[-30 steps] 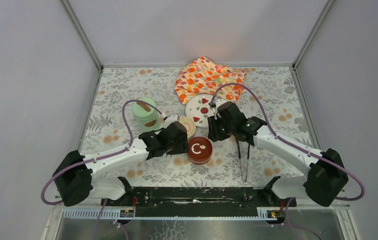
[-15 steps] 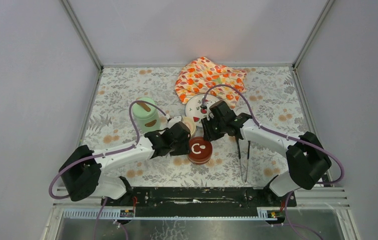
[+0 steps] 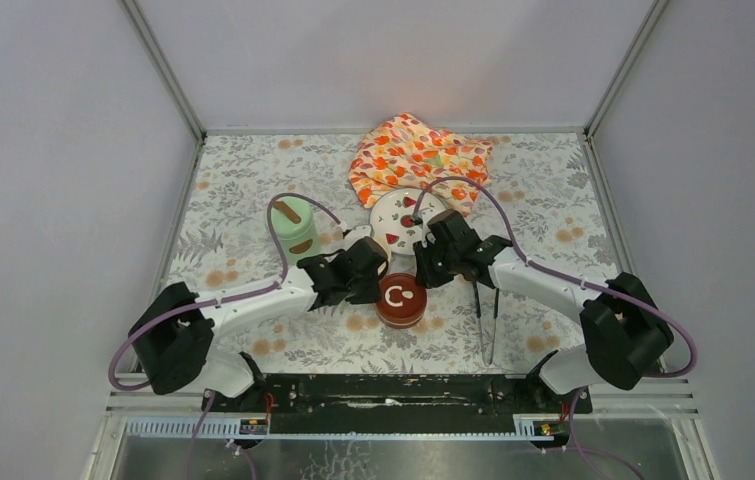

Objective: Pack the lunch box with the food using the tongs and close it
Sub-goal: Screw the box lid onto the packing box.

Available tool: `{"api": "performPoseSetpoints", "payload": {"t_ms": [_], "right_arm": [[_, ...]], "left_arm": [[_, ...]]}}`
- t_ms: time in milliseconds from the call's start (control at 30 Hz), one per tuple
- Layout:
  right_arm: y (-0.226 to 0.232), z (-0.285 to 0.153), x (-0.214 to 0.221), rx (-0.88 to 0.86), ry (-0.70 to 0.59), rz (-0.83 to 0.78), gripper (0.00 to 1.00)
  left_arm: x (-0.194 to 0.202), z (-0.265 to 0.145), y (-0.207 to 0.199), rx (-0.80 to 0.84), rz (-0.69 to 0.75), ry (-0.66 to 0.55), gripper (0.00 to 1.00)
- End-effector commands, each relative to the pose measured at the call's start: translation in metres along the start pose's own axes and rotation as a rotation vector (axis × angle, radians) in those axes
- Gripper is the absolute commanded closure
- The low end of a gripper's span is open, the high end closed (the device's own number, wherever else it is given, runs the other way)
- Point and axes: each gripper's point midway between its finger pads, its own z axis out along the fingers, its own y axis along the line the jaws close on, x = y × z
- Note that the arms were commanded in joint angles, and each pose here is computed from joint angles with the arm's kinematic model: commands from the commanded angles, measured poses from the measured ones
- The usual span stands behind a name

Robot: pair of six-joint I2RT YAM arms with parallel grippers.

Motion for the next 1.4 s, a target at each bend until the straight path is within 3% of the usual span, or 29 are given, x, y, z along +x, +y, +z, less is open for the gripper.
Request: {"api": "performPoseSetpoints", "payload": {"t_ms": [0,200,333,633,867,1367], "right_arm": [[0.003,-0.011,0.022,0.009,0.033,0.052,0.85],[0.012,-0.023,0.045,0.088,0.037,0.133,0.81],[0.028,-0.028,0.061,0.056,0.033,0.172,0.77],[0.024,-0.052,0.025,0.113,-0.06,0.073,0.61],[0.04,-0.051,-0.002,0.064,-0.068,-0.004,0.64],[0.084,-0.033,0.024,0.086,0.087,-0.113,0.7]], "left_arm": [[-0.001,0.014,0.009,-0.055,0.07,-0.006,0.82],[-0.023,0.02,0.008,-0.105,0.119,-0.076,0.82],[-0.032,0.021,0.011,-0.134,0.141,-0.103,0.77],[-0.031,-0.013,0.009,-0.059,0.094,-0.123,0.47],[-0.009,-0.029,0.013,0.011,0.023,-0.067,0.42],[-0.013,-0.035,0.026,0.171,-0.167,-0.116,0.31]]}}
